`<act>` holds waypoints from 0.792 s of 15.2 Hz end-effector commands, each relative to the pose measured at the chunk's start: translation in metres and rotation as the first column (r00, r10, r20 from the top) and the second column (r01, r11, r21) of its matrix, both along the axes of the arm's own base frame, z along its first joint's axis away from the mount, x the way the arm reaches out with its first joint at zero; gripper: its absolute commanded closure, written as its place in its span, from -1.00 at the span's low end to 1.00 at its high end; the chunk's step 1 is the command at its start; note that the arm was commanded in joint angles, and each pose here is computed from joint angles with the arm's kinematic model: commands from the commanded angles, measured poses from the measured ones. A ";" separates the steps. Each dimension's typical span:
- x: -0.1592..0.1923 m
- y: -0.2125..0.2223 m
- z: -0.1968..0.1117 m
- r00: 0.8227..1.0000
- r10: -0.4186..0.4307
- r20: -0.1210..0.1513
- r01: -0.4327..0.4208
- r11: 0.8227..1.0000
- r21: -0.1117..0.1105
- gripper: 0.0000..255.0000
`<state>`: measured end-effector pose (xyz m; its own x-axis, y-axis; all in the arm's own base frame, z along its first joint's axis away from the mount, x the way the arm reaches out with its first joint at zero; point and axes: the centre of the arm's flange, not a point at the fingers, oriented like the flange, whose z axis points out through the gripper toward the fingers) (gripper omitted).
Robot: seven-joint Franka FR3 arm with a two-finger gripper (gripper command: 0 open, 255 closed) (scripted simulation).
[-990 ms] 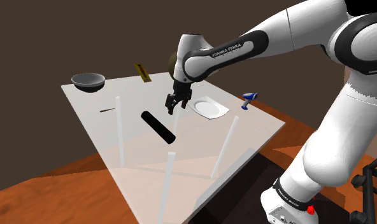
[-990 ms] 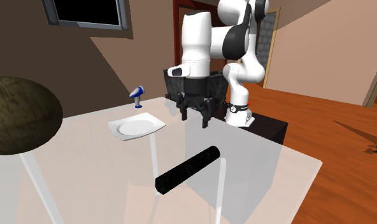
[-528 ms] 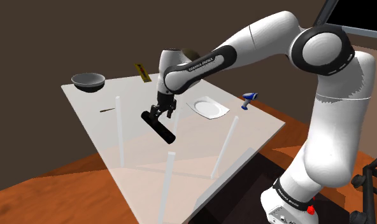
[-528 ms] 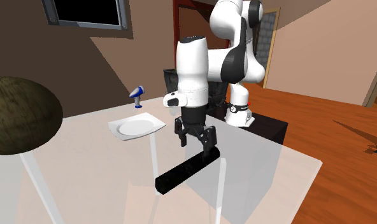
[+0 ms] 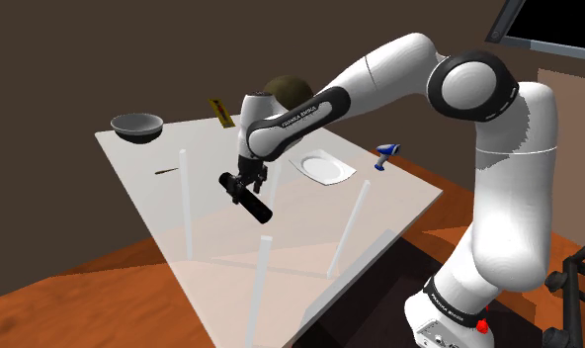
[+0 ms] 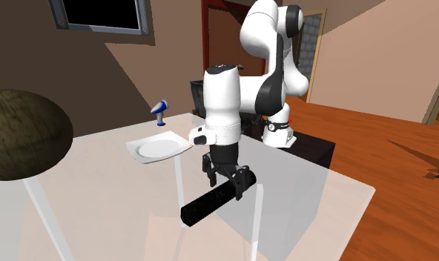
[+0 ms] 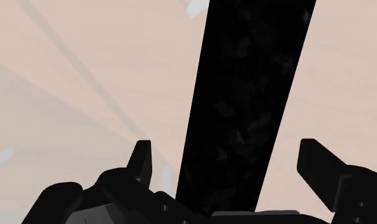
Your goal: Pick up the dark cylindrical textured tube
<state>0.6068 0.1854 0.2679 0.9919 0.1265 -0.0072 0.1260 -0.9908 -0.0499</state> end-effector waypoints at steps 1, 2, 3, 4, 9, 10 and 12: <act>0.000 0.000 -0.006 1.000 0.000 0.000 0.000 1.000 0.000 -1.00; 0.000 0.000 -0.006 1.000 0.000 0.000 0.000 1.000 0.000 -1.00; 0.000 0.000 -0.007 1.000 0.000 0.000 0.000 1.000 0.000 1.00; 0.000 0.000 -0.006 1.000 0.000 0.000 0.000 1.000 0.000 1.00; 0.000 0.000 -0.007 1.000 0.000 0.000 0.000 1.000 0.000 1.00; 0.000 0.000 -0.007 1.000 0.000 0.000 0.000 1.000 0.000 1.00; 0.000 0.000 -0.006 1.000 0.000 0.000 0.000 1.000 0.000 1.00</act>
<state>0.6074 0.1856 0.2623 0.9921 0.1255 -0.0057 0.1250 -0.9909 -0.0502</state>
